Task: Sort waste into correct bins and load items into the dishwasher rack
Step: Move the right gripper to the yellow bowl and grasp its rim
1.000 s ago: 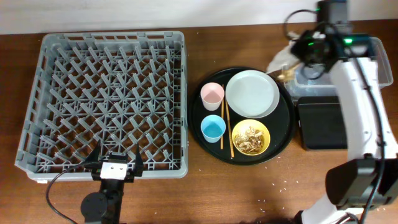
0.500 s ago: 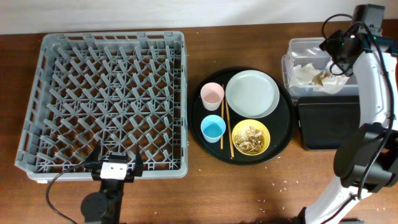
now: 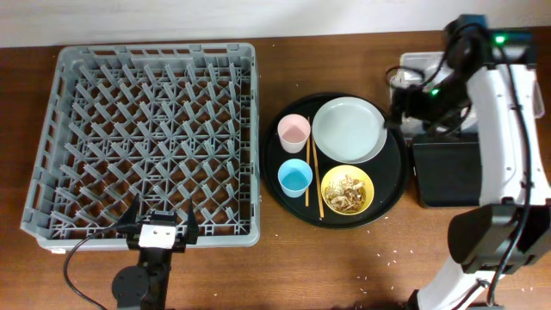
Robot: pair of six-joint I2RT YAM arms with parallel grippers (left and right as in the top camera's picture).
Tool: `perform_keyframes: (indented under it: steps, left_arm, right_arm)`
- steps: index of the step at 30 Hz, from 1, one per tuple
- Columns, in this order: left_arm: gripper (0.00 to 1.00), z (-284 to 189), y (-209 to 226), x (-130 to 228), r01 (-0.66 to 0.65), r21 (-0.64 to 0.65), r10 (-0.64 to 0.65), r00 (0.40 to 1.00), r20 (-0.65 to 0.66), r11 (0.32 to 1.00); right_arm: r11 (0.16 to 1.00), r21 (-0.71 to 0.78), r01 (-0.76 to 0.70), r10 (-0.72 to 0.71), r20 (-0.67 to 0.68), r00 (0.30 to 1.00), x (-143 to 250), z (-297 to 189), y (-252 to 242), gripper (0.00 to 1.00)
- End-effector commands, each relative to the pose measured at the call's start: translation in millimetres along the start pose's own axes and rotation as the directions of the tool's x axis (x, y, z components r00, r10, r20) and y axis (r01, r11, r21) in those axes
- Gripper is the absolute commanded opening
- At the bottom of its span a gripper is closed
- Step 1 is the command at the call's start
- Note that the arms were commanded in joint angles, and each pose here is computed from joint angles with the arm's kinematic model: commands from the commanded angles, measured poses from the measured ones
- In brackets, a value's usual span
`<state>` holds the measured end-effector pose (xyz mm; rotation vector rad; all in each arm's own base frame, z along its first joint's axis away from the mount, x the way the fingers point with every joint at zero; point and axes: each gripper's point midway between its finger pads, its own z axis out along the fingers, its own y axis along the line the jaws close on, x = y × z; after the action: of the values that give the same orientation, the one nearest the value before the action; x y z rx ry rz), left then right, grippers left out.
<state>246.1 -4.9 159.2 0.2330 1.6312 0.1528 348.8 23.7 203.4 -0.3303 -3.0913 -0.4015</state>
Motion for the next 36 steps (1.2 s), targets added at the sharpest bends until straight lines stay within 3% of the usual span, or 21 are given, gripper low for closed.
perform_keyframes:
  steps: [1,5,11,13,17,23,25,26,31,36]
  left_arm:
    - [1.00,0,-1,2,-0.015,0.006,0.015,1.000,0.001,1.000]
    - [1.00,0,-1,2,-0.015,0.006,0.015,1.000,0.001,1.000]
    - [1.00,0,-1,2,-0.015,0.006,0.015,1.000,0.001,1.000]
    - [1.00,0,-1,2,-0.015,0.006,0.015,1.000,0.001,1.000]
    - [1.00,0,-1,2,-0.015,0.006,0.015,1.000,0.001,1.000]
    - [1.00,0,-1,2,-0.015,0.006,0.015,1.000,0.001,1.000]
    - [1.00,0,-1,2,-0.015,0.006,0.015,1.000,0.001,1.000]
    - [1.00,0,-1,2,-0.015,0.006,0.015,1.000,0.001,1.000]
    - [1.00,0,-1,2,-0.015,0.006,0.015,1.000,0.001,1.000]
    - [1.00,0,-1,2,-0.015,0.006,0.015,1.000,0.001,1.000]
  right_arm:
    - [0.995,0.017,0.103,-0.101,-0.096,0.990,22,32,13,0.84]
    - [0.983,0.022,0.181,-0.176,-0.158,0.972,36,80,29,0.76]
    - [0.962,0.009,0.274,-0.272,-0.089,0.958,34,130,64,0.72]
    - [0.955,0.007,0.296,-0.294,-0.088,0.952,38,135,72,0.70]
    - [0.975,0.121,0.188,-0.179,-0.076,0.981,36,138,58,0.67]
    - [0.951,0.181,0.252,-0.225,-0.157,0.962,52,133,41,0.66]
    - [0.977,0.038,0.210,-0.202,-0.152,0.968,56,137,69,0.65]
    - [0.985,0.035,0.168,-0.162,-0.138,0.977,55,138,74,0.64]
    - [0.984,0.169,-0.062,0.062,0.004,0.998,49,167,78,0.58]
    - [0.977,0.174,-0.126,0.119,0.050,0.992,44,180,72,0.50]
